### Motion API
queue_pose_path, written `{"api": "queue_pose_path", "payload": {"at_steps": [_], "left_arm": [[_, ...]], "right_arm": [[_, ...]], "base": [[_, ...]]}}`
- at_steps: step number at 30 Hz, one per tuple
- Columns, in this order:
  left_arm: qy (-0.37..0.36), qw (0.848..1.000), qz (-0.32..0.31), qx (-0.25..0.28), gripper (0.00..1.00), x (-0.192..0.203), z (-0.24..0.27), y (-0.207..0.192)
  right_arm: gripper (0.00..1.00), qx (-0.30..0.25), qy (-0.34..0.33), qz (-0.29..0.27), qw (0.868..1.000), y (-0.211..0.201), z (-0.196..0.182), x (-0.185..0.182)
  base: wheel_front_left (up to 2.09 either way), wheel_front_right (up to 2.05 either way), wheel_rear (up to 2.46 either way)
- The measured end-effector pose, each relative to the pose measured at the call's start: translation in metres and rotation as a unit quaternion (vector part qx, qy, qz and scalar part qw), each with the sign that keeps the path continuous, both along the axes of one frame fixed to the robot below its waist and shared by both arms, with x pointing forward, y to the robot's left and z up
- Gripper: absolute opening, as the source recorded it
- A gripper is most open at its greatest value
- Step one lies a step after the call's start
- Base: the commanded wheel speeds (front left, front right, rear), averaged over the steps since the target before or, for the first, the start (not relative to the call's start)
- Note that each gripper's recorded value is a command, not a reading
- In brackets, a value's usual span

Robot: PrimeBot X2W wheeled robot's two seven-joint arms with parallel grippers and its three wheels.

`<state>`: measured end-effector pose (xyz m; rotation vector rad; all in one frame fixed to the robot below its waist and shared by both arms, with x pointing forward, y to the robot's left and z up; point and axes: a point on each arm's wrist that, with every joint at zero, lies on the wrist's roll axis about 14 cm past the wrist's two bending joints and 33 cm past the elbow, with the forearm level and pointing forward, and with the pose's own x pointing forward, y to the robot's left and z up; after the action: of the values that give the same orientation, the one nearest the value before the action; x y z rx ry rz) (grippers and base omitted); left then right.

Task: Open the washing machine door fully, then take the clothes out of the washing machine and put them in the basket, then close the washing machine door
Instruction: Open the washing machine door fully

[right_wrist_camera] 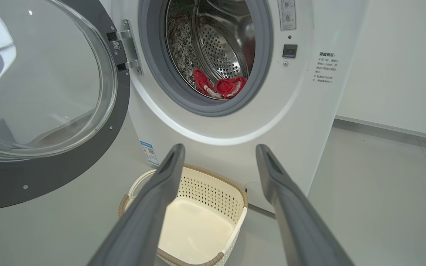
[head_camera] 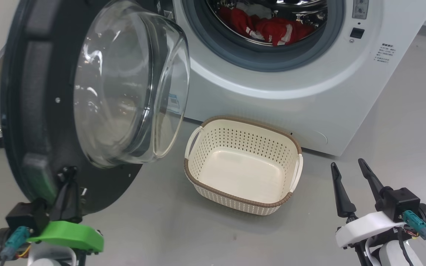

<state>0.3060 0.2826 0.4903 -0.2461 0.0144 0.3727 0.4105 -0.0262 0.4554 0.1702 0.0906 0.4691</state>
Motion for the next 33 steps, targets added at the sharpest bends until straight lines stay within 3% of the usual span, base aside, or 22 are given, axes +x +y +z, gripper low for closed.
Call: {"api": "queue_pose_path", "payload": {"at_steps": [17,33], "left_arm": [[-0.014,0.995,0.099,0.016,0.0,0.003,0.007,0.069],[-0.006,0.989,0.149,0.013,0.0,0.012,0.002,0.104]], "right_arm": [[1.0,-0.001,0.005,-0.014,1.0,-0.011,-0.01,0.016],[1.0,-0.009,0.009,-0.012,1.0,-0.015,-0.022,0.032]], "base": [[0.0,0.0,0.0],[0.0,0.0,0.0]]}}
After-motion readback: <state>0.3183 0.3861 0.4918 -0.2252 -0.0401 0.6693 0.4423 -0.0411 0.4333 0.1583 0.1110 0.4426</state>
